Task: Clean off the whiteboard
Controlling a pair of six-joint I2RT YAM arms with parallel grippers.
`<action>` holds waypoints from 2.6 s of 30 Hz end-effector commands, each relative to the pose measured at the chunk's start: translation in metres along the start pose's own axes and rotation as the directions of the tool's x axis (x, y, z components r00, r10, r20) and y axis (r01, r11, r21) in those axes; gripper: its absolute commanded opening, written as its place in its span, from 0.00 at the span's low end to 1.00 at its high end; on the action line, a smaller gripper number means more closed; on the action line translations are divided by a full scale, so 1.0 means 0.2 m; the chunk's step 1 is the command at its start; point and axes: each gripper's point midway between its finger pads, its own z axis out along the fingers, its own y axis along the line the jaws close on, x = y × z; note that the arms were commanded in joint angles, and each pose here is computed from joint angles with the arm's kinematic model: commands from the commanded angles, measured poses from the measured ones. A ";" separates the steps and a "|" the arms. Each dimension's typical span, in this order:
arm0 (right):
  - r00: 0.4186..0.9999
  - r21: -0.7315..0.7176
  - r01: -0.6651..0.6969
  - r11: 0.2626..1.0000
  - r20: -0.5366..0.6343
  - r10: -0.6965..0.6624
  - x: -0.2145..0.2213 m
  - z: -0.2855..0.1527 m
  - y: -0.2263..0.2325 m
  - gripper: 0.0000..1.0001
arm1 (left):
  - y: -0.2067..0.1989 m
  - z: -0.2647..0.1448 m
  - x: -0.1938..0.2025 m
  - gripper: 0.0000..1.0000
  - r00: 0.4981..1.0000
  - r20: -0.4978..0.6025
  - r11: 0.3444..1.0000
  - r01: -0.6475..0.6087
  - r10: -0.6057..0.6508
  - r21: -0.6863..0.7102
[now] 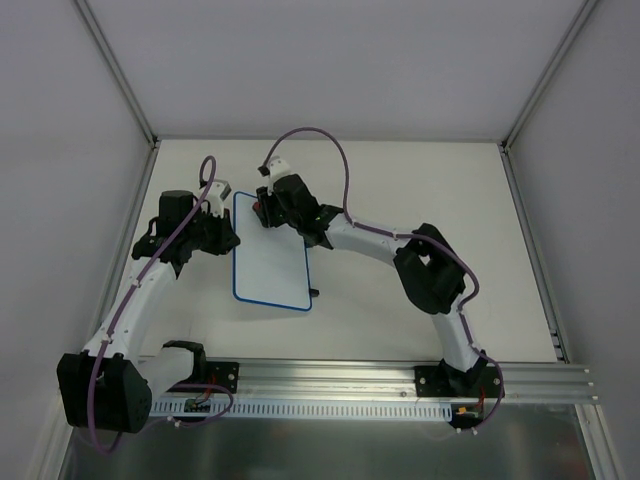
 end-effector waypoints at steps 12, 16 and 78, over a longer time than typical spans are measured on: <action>0.998 0.055 -0.006 0.998 -0.056 0.009 0.17 -0.51 -0.07 0.00 | -0.22 0.00 0.18 0.06 0.989 -0.150 0.983 0.035 -0.008 0.178; 0.999 0.213 -0.015 0.977 -0.036 0.023 0.15 -0.69 -0.32 0.00 | -0.20 0.02 0.16 0.06 0.988 -0.151 0.987 0.027 -0.002 0.161; 0.983 0.742 -0.125 0.659 0.181 -0.017 -0.10 -1.88 -1.17 0.99 | -0.10 -0.63 -0.75 0.99 0.902 0.432 0.969 0.092 0.017 -0.231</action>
